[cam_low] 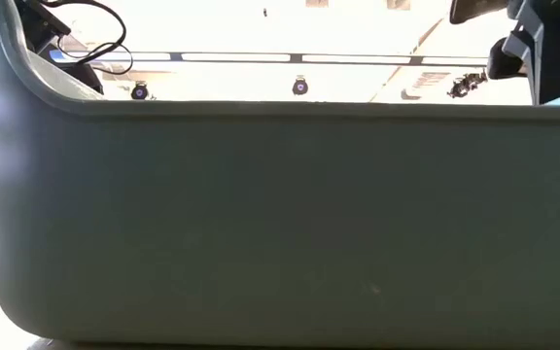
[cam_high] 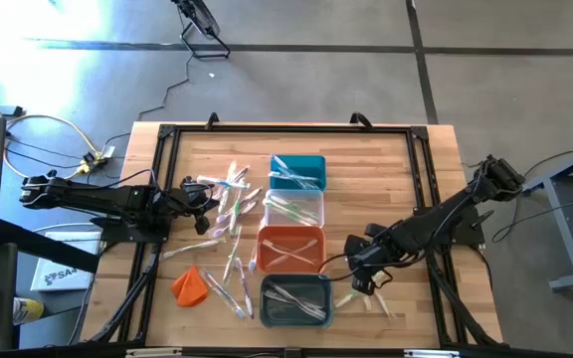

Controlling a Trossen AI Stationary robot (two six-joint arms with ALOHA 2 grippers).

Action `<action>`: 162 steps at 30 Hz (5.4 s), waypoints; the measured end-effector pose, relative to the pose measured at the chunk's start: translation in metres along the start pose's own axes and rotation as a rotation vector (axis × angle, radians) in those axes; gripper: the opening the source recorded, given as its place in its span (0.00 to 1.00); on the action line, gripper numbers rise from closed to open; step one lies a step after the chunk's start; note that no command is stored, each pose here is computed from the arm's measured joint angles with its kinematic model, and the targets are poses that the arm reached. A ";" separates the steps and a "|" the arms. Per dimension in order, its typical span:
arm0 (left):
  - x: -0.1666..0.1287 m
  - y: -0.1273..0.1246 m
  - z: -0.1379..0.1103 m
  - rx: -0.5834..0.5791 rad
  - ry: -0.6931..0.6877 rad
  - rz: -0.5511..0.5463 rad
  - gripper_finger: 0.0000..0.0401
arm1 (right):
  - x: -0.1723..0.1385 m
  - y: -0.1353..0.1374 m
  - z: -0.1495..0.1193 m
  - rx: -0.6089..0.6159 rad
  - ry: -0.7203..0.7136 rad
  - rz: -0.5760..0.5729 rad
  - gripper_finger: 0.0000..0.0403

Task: Pick & Place Toothbrushes
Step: Put the green toothbrush into the transparent bin

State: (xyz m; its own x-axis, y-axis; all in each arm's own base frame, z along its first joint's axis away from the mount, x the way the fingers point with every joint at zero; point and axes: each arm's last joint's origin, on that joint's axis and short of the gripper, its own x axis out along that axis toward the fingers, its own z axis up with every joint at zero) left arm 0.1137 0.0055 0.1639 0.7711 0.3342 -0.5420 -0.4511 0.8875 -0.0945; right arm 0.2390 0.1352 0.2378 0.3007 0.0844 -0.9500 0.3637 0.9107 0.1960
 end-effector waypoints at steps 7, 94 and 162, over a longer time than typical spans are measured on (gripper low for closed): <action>0.000 0.000 0.000 0.000 0.000 0.000 0.00 | 0.001 -0.004 0.007 0.003 -0.013 0.004 0.01; 0.000 0.000 0.000 0.000 0.002 0.001 0.00 | 0.103 0.049 -0.035 -0.355 0.189 0.000 0.53; 0.000 0.000 -0.001 0.003 0.007 0.003 0.00 | 0.024 0.013 -0.021 -0.272 0.102 -0.099 0.03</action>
State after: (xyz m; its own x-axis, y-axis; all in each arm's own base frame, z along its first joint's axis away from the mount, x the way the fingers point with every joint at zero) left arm 0.1133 0.0055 0.1633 0.7665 0.3350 -0.5480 -0.4523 0.8873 -0.0903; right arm 0.2324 0.1578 0.2124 0.1810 0.0175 -0.9833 0.1335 0.9902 0.0422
